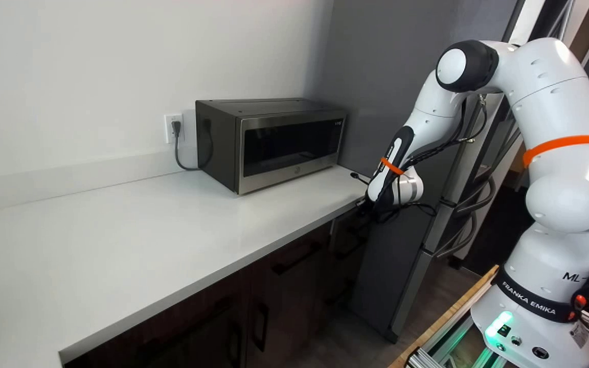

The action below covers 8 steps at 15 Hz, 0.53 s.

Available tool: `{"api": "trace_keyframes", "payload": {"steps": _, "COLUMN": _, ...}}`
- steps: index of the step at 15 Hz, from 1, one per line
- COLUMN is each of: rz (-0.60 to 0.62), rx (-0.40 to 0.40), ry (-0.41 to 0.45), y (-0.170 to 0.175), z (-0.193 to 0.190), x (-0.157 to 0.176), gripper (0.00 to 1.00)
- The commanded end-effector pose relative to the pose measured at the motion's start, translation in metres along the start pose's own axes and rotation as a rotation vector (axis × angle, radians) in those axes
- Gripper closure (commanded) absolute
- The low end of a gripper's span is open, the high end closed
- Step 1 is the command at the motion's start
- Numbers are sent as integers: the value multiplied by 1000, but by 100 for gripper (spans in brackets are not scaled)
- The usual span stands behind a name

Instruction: Put the cups together, lay them down, and then close the drawer

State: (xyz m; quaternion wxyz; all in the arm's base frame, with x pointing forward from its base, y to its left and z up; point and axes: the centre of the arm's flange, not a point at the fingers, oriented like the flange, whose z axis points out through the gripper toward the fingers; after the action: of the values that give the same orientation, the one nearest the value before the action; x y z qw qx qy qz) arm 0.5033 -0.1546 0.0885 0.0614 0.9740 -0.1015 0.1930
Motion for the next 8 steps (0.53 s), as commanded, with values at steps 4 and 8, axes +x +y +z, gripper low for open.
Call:
{"api": "trace_keyframes", "payload": {"steps": 4, "rz": -42, "rx": 33, "ry": -112, "y": 3, "z": -25, "x": -4, "gripper": 100}}
{"api": "trace_keyframes", "payload": {"steps": 8, "rz": -86, "rx": 17, "ry": -191, "y": 15, "z": -60, "x": -9, "gripper": 100}}
